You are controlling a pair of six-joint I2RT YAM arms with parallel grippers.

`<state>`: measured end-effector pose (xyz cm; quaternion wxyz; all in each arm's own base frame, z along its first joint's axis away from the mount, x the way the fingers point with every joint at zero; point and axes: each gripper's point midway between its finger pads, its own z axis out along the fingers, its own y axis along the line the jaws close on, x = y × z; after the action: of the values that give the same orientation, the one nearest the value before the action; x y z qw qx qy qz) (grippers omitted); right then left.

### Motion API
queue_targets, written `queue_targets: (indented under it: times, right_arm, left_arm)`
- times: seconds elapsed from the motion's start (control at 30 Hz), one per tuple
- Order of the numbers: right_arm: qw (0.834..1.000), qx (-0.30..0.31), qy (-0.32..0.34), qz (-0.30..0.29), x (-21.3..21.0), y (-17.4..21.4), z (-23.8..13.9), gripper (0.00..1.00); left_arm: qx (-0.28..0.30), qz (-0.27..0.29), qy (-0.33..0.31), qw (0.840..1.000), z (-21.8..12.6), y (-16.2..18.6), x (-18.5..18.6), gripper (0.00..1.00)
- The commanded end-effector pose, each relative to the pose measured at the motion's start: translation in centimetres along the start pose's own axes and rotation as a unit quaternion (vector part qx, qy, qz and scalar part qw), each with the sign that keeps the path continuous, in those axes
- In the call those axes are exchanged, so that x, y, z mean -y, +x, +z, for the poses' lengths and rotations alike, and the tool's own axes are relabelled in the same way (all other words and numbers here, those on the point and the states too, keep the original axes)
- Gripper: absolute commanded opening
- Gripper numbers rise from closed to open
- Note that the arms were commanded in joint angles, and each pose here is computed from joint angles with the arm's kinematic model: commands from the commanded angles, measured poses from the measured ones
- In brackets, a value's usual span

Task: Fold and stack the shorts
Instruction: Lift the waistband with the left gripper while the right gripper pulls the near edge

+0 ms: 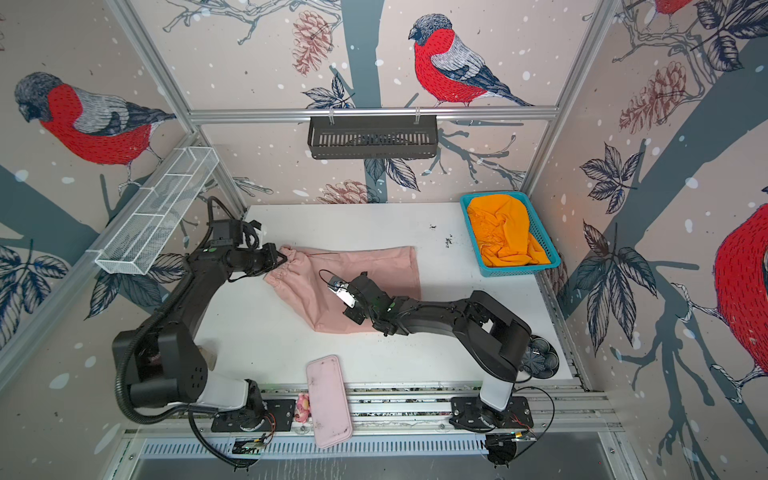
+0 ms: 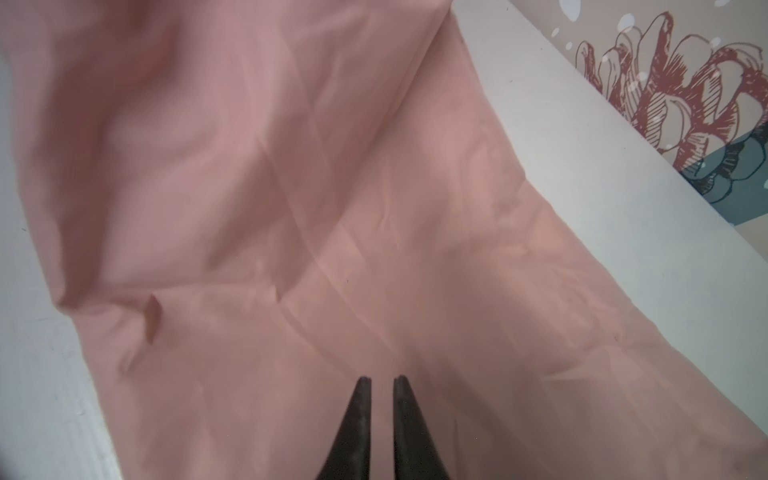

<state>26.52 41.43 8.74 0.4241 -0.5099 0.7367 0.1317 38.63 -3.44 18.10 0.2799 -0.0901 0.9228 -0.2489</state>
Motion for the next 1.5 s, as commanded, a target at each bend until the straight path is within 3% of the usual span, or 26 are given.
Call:
queue_targets:
  times: [0.0, 0.2, 0.4, 0.57, 0.7, 0.8, 0.9, 0.97, 1.1, 1.27, 1.47]
  right_arm:
    - [0.999, 0.004, -0.041, -0.022, -3.0, -0.8, 1.7, 0.11]
    - [0.995, -0.013, -0.080, -0.061, -7.6, -1.4, 5.3, 0.09]
    - [0.987, -0.037, -0.141, -0.064, -10.6, -1.1, 8.9, 0.09]
    - [0.986, -0.031, -0.154, -0.061, -12.4, -2.7, 11.1, 0.09]
    - [0.986, 0.003, -0.166, -0.029, -12.5, -6.0, 11.1, 0.26]
    - [0.986, 0.044, -0.163, 0.005, -10.7, -8.7, 8.5, 0.36]
    - [0.986, 0.065, -0.151, 0.037, -7.7, -8.9, 4.5, 0.45]
    - [0.987, 0.058, -0.134, 0.061, -5.5, -6.5, 1.8, 0.45]
    - [0.990, 0.020, -0.091, 0.104, -2.8, 0.1, -2.1, 0.33]
    - [0.989, -0.052, -0.061, 0.121, -3.0, 7.7, -3.7, 0.20]
    - [0.986, -0.086, -0.067, 0.123, -4.7, 10.7, -3.8, 0.14]
  left_arm:
    - [-0.014, 0.017, -0.004, 1.000, -0.4, -0.3, 0.1, 0.00]
    - [-0.009, 0.028, -0.004, 1.000, -0.7, -1.9, 0.6, 0.00]
    - [-0.011, 0.029, -0.040, 0.999, -0.8, -2.6, -0.6, 0.00]
    - [-0.009, 0.033, -0.088, 0.996, -1.3, -3.2, -2.0, 0.00]
    - [-0.003, 0.041, -0.112, 0.993, -2.1, -4.2, -2.2, 0.00]
    - [0.003, 0.051, -0.105, 0.993, -2.8, -4.9, -1.3, 0.00]
    - [-0.002, 0.078, -0.106, 0.991, -2.9, -4.8, 0.2, 0.00]
    - [-0.011, 0.096, -0.097, 0.991, -2.6, -4.2, 1.6, 0.00]
    - [-0.009, 0.108, -0.079, 0.991, -2.6, -3.4, 3.7, 0.00]
    - [0.008, 0.128, -0.069, 0.989, -2.7, -3.1, 6.6, 0.00]
    - [-0.006, 0.162, -0.055, 0.985, -1.0, -1.1, 10.5, 0.00]
